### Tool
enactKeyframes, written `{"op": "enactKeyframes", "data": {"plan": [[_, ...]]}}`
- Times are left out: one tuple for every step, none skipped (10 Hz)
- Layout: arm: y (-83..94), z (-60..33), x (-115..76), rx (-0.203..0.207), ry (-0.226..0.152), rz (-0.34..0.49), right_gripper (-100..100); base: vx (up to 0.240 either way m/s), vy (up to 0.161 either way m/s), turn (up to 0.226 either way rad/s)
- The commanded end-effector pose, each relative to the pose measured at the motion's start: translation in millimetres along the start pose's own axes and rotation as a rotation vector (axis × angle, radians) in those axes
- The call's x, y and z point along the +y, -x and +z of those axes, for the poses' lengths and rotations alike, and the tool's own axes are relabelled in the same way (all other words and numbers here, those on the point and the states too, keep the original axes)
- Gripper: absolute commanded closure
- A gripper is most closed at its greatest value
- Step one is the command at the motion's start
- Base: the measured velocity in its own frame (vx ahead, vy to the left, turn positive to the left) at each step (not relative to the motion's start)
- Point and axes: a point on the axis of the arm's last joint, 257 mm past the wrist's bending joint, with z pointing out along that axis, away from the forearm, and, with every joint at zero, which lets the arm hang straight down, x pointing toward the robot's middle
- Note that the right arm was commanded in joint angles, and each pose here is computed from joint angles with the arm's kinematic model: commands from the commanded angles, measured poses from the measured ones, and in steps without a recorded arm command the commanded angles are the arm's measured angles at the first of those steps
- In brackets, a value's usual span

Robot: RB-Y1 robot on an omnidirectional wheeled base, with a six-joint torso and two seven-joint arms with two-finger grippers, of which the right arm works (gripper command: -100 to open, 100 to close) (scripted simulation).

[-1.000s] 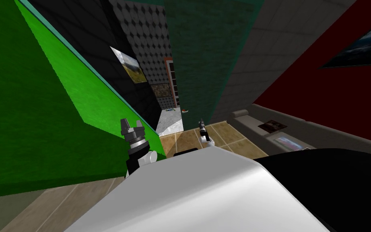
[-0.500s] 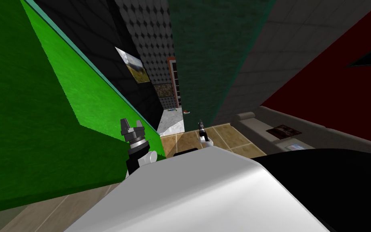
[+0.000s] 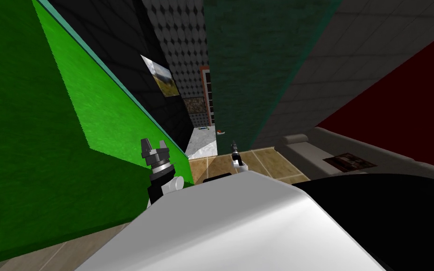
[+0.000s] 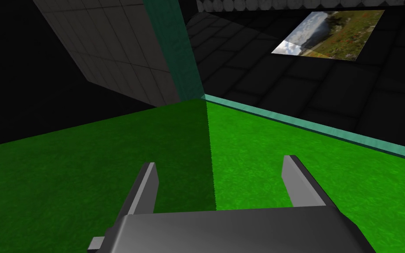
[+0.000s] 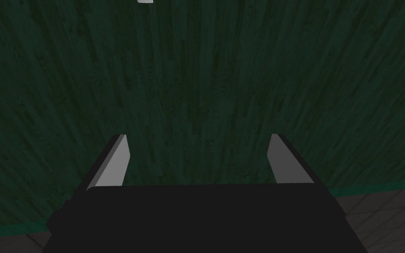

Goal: Pull the door open

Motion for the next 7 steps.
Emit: {"op": "enactKeyframes", "data": {"plan": [[-4.0, -1.2, -7.1, -0.003, -0.016, -0.003, -100, 0.116, -0.035, 0.124], [-5.9, -2.2, -10.6, -0.004, -0.024, -0.004, -100, 0.105, -0.029, 0.107], [-9.8, -4.0, -16.4, -0.005, -0.037, -0.004, -100, 0.112, -0.027, 0.111], [-9.8, -4.0, -16.4, -0.005, -0.037, -0.004, -100, 0.079, -0.017, 0.070], [-11.8, -5.0, -19.2, -0.006, -0.044, -0.005, -100, 0.047, -0.010, 0.075], [-13.9, -6.0, -21.9, -0.006, -0.050, -0.005, -100, 0.055, -0.008, 0.071], [-18.0, -8.1, -27.2, -0.007, -0.064, -0.005, -100, 0.087, -0.022, 0.147]]}}
